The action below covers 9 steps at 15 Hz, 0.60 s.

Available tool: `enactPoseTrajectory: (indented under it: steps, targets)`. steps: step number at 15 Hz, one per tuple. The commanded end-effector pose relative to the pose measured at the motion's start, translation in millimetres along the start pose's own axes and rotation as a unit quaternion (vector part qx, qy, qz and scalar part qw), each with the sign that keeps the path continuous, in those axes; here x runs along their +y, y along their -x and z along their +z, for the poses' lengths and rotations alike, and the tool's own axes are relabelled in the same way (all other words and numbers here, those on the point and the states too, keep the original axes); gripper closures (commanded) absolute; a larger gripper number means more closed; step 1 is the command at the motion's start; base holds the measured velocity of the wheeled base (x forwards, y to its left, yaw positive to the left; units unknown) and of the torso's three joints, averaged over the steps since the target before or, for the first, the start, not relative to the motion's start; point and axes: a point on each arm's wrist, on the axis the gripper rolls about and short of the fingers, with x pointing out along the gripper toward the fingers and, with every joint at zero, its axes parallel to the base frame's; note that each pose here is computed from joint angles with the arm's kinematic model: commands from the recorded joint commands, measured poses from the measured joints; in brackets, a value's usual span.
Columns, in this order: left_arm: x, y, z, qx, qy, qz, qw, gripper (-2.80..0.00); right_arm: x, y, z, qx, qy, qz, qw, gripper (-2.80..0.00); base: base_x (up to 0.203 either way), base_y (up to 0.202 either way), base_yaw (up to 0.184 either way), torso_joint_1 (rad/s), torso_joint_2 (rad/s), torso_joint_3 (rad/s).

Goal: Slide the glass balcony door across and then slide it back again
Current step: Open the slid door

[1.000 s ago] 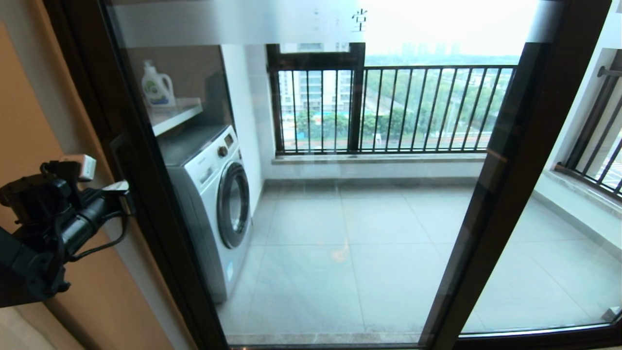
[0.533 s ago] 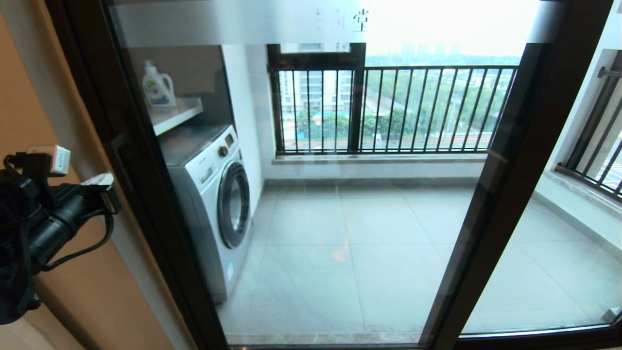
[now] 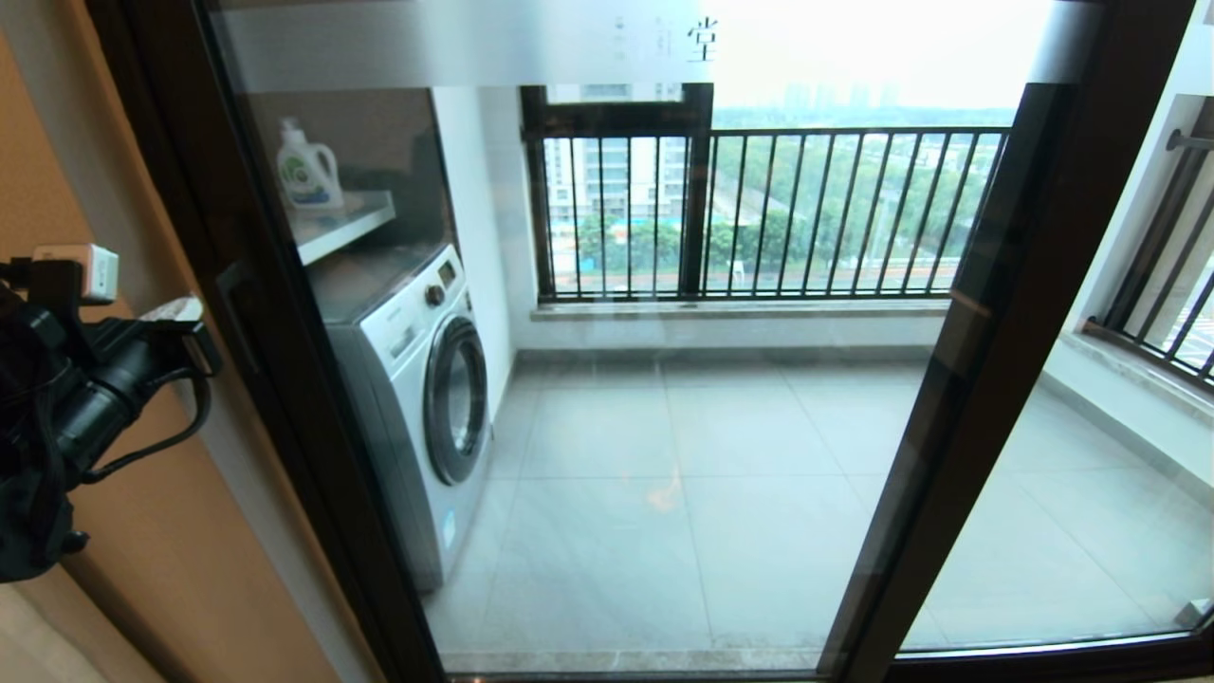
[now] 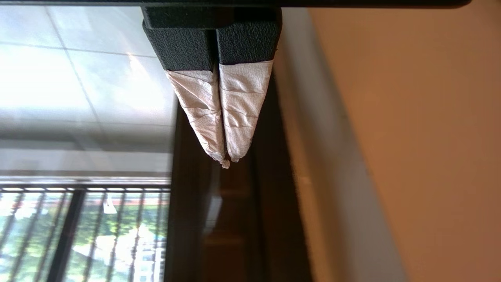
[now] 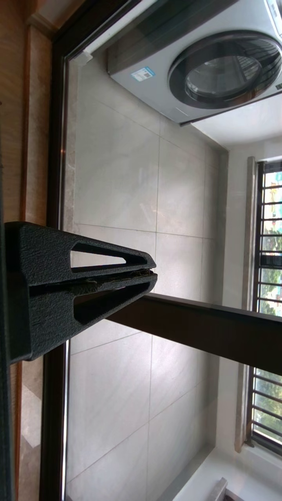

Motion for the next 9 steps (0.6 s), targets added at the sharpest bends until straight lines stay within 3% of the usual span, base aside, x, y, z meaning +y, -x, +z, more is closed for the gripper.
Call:
enactPoseTrajectory:
  steps: [1,4,9]
  targets:
    - [6.9,-15.3,-10.5,0.003,-0.002,0.009,1.0000,0.00,0.0,0.0,0.1,0.000,0.000,0.000,1.000,0.00,0.000,0.000,0.000,0.000,0.00,0.000]
    - [13.2,-27.6,-13.4,-0.003,-0.018,0.019,0.9997,0.00,0.0,0.0,0.1,0.000,0.000,0.000,1.000,0.00,0.000,0.000,0.000,0.000,0.00,0.000]
    - [16.3,-42.2,-16.8,-0.003,-0.022,0.022,0.9995,0.00,0.0,-0.2,-0.3,0.001,0.000,0.000,1.000,0.00,0.000,0.000,0.000,0.000,0.00,0.000]
